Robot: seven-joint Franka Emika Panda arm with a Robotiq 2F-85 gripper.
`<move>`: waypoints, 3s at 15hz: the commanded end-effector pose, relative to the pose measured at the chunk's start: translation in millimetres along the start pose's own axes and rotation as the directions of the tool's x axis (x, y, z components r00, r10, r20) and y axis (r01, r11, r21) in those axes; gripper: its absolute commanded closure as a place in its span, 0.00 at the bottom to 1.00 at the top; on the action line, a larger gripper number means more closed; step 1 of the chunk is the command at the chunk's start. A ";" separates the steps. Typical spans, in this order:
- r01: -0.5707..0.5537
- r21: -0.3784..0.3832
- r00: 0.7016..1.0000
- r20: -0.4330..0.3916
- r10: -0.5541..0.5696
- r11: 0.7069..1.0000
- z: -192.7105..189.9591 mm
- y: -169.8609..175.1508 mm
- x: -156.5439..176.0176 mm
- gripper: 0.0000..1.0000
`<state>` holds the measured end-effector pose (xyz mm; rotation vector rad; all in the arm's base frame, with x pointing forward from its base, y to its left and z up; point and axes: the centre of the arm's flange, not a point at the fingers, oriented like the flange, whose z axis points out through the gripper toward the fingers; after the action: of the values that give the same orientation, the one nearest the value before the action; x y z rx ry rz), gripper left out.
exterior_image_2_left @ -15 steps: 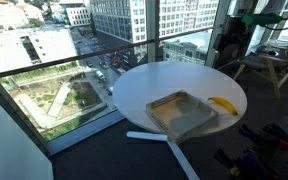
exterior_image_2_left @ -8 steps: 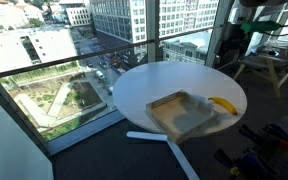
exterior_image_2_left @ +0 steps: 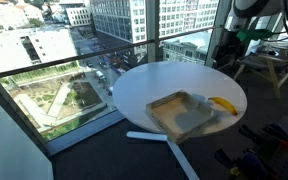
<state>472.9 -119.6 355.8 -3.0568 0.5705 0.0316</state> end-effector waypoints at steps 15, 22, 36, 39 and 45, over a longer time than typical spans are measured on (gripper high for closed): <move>-0.024 -0.025 1.000 -0.006 0.024 0.999 60.7 45.7 21.2 0.00; -0.031 -0.037 0.999 0.033 0.032 0.999 89.3 54.1 22.7 0.00; -0.072 -0.080 0.994 0.080 0.078 0.994 134.3 86.6 18.5 0.00; -0.089 -0.078 0.992 0.088 0.096 0.993 135.5 83.0 17.2 0.00; -0.087 -0.079 0.992 0.088 0.094 0.993 136.5 82.5 17.1 0.00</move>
<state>457.2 -197.9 216.7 -3.0786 0.7168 0.1993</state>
